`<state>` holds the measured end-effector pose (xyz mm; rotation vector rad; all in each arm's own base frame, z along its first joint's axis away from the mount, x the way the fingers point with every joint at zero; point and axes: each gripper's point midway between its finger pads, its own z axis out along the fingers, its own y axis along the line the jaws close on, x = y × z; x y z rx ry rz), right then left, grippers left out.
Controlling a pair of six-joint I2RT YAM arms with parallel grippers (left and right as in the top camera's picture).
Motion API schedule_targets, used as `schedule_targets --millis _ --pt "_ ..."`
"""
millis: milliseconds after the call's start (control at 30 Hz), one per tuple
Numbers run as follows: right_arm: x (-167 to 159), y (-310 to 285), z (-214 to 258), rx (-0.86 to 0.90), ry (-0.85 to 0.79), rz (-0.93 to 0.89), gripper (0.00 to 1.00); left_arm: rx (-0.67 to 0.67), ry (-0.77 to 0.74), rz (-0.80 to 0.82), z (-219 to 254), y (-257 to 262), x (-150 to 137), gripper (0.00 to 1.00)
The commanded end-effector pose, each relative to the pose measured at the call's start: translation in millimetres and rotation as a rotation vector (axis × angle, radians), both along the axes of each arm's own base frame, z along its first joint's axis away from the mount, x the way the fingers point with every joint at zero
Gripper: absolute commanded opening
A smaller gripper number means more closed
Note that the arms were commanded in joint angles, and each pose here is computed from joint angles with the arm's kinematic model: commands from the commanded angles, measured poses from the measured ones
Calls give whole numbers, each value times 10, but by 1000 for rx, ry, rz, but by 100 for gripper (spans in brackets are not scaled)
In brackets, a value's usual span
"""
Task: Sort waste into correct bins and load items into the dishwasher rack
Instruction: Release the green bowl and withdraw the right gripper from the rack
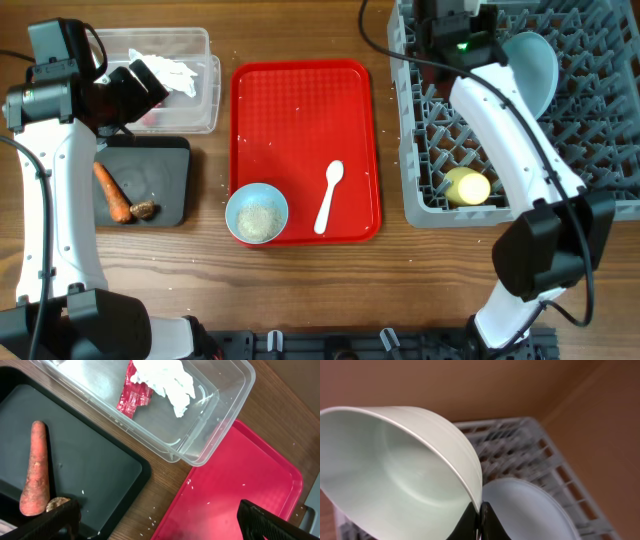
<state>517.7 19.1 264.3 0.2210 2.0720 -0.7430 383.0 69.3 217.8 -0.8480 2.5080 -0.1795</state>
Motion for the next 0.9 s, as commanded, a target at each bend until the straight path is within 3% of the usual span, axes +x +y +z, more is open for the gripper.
schedule_targets --millis 0,533,867 --pt "71 -229 -105 -213 60 -103 5 -4 7 12 -24 13 -3 100" --pt "474 -124 -542 -303 69 -70 4 -1 -4 12 -11 18 20 100" --pt "558 -94 -831 -324 111 -52 4 -1 -4 12 -11 18 21 100"
